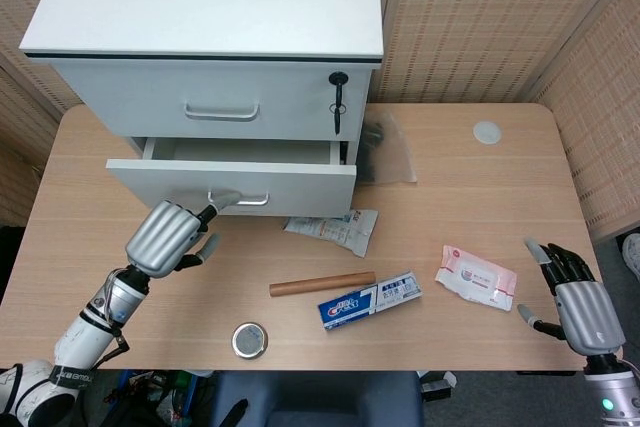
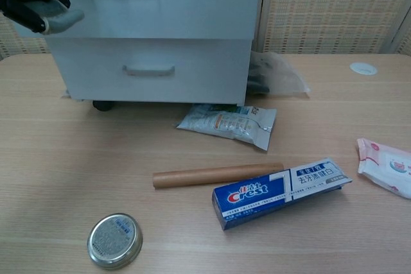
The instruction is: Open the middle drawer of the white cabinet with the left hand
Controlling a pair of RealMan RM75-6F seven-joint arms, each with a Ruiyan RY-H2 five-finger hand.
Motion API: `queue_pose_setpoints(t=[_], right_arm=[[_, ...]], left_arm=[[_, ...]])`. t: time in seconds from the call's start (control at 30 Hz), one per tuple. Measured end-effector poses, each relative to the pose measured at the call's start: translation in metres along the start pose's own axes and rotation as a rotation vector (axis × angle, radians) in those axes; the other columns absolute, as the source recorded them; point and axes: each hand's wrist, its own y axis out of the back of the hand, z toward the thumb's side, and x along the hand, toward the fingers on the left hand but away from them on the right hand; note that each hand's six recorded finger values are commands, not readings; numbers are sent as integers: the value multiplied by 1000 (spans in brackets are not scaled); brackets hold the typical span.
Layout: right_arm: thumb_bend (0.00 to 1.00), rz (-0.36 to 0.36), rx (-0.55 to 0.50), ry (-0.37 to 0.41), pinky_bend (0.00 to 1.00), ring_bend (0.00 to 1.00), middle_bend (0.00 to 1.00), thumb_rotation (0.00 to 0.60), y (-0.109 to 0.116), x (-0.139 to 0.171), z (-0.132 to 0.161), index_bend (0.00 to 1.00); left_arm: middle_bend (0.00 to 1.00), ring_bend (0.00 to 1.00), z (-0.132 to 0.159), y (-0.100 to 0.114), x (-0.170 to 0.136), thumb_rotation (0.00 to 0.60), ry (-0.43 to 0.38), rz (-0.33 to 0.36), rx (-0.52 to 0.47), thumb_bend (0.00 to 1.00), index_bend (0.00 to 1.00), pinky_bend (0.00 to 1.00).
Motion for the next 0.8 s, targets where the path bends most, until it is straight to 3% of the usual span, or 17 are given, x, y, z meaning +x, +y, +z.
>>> queue_pose_setpoints(t=[0.8], right_arm=[[188, 5, 6, 2, 118, 85, 151, 600, 0, -3, 1, 0]], left_arm=[[924, 961, 3, 5, -27, 600, -6, -5, 18, 495, 180, 1000]])
